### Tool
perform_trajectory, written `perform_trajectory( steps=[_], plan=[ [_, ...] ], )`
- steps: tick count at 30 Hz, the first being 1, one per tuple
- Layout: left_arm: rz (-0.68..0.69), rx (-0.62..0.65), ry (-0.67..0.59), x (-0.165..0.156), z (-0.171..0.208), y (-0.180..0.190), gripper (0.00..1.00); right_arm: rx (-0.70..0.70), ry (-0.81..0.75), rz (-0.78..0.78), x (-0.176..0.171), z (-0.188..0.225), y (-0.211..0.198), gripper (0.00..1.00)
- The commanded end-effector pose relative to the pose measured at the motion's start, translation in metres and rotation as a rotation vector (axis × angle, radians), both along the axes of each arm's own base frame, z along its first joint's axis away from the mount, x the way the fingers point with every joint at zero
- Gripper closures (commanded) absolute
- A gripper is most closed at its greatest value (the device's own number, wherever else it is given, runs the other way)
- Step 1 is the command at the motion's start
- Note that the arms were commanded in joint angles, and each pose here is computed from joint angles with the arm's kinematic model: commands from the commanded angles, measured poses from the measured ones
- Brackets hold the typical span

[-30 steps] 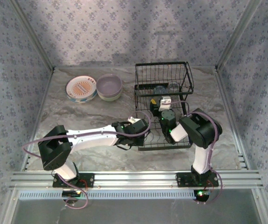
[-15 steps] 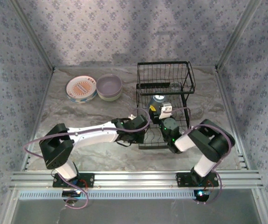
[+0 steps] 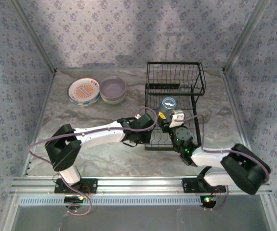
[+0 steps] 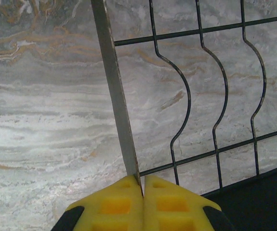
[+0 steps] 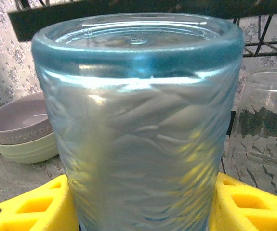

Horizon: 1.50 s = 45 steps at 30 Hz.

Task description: Unload the mixed dishes from the dish rack

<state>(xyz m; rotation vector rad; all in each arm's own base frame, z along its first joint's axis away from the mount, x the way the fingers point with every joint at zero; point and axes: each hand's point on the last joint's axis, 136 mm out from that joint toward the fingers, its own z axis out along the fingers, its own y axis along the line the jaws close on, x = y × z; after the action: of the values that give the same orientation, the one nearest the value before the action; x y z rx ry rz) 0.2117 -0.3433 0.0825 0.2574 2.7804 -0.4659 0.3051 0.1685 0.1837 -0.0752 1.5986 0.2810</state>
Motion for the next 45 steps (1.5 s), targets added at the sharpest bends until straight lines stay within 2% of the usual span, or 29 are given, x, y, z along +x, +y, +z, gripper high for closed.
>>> perform_trajectory(
  steps=[1,9,14,23,34,45],
  plan=[
    [-0.078,0.002,0.007,0.005,-0.015,-0.010,1.00,0.018,0.041,-0.030,-0.007,0.001,-0.011,0.63],
    [-0.082,0.003,0.005,0.007,-0.014,-0.011,1.00,0.002,0.081,-0.008,-0.020,0.005,-0.018,0.63],
    [-0.083,-0.008,-0.014,0.009,-0.006,-0.010,0.94,0.002,0.091,0.011,-0.028,0.007,-0.019,0.63],
    [-0.099,-0.029,-0.028,0.007,0.001,-0.010,0.70,-0.009,0.154,0.029,-0.042,0.014,-0.025,0.64],
    [-0.118,-0.074,-0.108,0.010,0.028,-0.003,0.24,-0.008,0.218,0.026,-0.051,0.019,-0.033,0.64],
    [-0.128,-0.129,-0.261,0.011,0.065,0.027,0.01,0.030,0.289,0.056,-0.061,0.034,-0.031,0.63]
  ],
)
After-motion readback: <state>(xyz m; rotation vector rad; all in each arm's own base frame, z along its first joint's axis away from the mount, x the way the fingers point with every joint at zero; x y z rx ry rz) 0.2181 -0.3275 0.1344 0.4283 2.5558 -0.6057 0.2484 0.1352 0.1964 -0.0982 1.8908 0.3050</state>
